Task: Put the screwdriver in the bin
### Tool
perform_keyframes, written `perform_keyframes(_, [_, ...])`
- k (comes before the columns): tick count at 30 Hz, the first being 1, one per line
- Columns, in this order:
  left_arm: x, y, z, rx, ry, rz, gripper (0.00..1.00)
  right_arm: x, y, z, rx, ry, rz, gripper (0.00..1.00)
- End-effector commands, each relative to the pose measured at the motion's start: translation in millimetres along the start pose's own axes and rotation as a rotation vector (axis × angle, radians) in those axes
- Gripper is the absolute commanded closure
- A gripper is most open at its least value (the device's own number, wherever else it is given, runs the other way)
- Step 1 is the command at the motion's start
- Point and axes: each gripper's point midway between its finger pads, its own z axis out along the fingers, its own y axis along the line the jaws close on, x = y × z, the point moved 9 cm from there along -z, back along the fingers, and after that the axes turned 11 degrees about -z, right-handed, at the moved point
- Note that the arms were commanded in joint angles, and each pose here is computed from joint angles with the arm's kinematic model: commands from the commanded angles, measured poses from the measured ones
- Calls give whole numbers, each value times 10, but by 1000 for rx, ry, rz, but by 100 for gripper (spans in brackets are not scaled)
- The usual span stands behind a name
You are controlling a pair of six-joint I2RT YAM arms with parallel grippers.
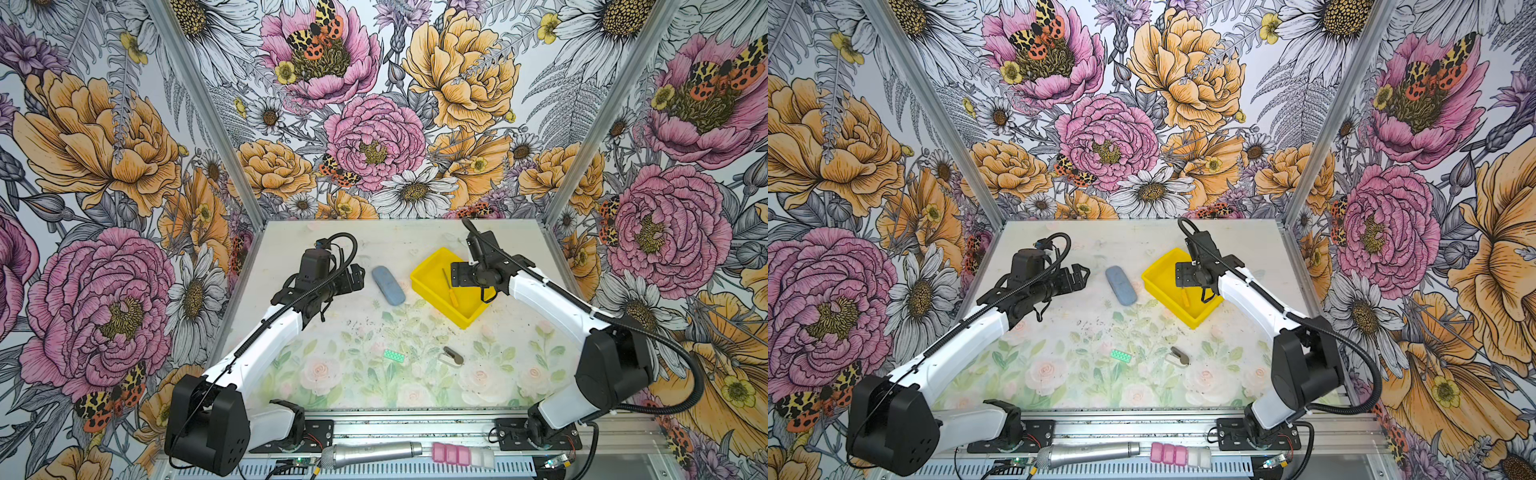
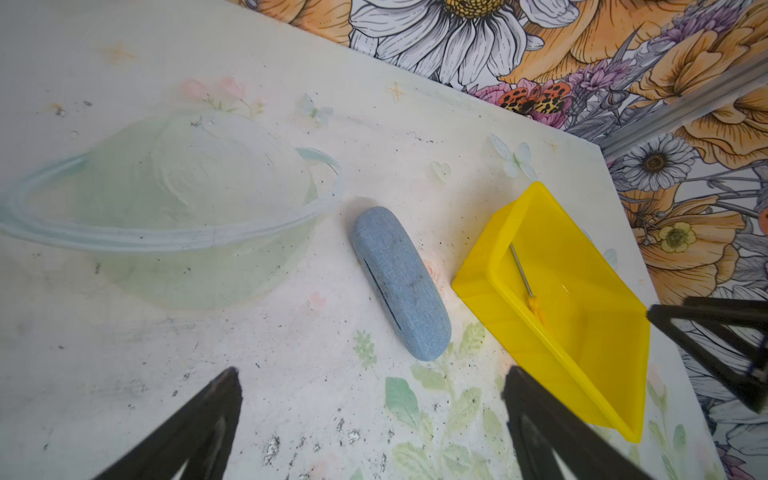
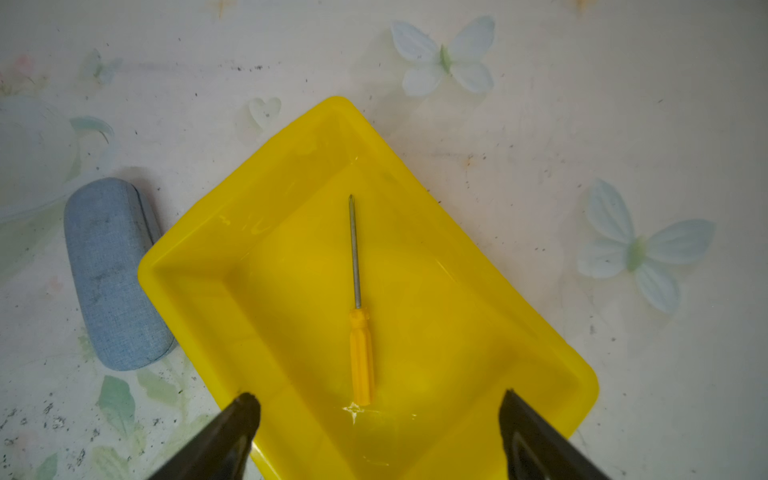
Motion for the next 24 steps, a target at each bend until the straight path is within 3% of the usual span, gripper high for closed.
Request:
perform_keyframes(1, [-100, 194, -120, -126, -130, 36, 1, 16, -173, -358, 131, -146, 7, 1])
perform_keyframes(7, [-165, 689, -225, -475, -424, -5, 1, 407, -650, -671, 384, -339, 138, 0])
perform_keyframes(11, [-100, 921, -161, -544, -530, 89, 1, 714, -1053, -482, 650, -361, 305, 0])
perform_keyframes(18, [-89, 1074, 13, -443, -669, 176, 1, 841, -1276, 119, 566, -443, 246, 0])
perform_keyframes(24, [-80, 1226, 248, -423, -663, 208, 1, 946, -1372, 385, 600, -475, 213, 0])
